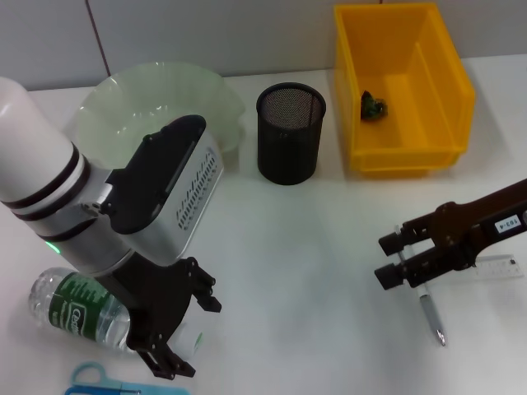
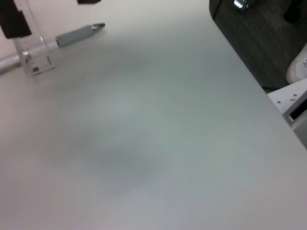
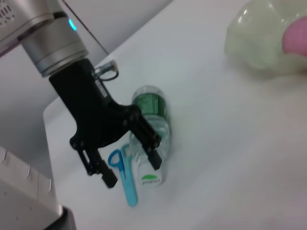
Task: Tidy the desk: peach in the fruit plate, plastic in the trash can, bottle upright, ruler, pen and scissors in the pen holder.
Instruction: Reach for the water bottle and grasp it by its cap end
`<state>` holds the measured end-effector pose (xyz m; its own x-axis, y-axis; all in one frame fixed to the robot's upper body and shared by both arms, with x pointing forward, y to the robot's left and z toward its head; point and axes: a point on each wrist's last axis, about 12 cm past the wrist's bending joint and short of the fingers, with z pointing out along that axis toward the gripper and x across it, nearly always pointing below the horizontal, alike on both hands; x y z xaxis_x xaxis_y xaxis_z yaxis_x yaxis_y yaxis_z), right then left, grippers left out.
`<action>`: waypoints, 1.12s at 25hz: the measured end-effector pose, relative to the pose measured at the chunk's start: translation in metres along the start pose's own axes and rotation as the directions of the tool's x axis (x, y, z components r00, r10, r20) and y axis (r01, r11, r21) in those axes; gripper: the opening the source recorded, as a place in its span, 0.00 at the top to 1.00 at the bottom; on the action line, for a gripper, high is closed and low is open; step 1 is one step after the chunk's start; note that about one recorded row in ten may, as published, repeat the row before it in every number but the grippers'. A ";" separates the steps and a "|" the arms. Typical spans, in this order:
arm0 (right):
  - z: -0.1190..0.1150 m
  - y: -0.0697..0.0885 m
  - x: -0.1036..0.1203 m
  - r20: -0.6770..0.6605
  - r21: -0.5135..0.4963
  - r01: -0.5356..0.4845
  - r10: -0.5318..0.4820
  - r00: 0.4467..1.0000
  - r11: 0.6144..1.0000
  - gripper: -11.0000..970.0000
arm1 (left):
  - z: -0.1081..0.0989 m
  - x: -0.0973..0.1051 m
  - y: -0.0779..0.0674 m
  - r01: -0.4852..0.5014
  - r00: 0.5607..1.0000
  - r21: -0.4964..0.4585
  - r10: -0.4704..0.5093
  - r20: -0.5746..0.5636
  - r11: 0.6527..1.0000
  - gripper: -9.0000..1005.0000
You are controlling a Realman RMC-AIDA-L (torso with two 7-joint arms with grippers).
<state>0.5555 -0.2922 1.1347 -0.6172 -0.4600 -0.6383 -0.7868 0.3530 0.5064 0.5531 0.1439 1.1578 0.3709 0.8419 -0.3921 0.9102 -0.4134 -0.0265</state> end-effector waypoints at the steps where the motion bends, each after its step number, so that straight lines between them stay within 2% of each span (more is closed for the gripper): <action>1: 0.001 0.000 0.000 -0.009 -0.003 -0.002 0.002 1.000 1.000 0.17 | 0.000 0.000 0.000 0.000 1.000 0.000 0.000 0.000 1.000 0.29; 15: 0.006 0.000 0.001 -0.032 -0.016 -0.011 0.010 0.999 1.000 0.17 | 0.006 0.005 0.003 0.009 1.000 -0.009 -0.009 -0.018 1.000 0.30; 28: 0.010 0.001 -0.001 -0.023 -0.020 0.024 -0.025 0.999 1.000 0.17 | 0.012 0.013 0.005 0.024 0.999 -0.016 -0.025 -0.040 1.000 0.30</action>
<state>0.5556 -0.2829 1.1299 -0.5974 -0.4873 -0.6369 -0.8011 0.3253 0.5024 0.5601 0.1484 1.1415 0.3554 0.8652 -0.3538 0.9217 -0.3873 -0.0214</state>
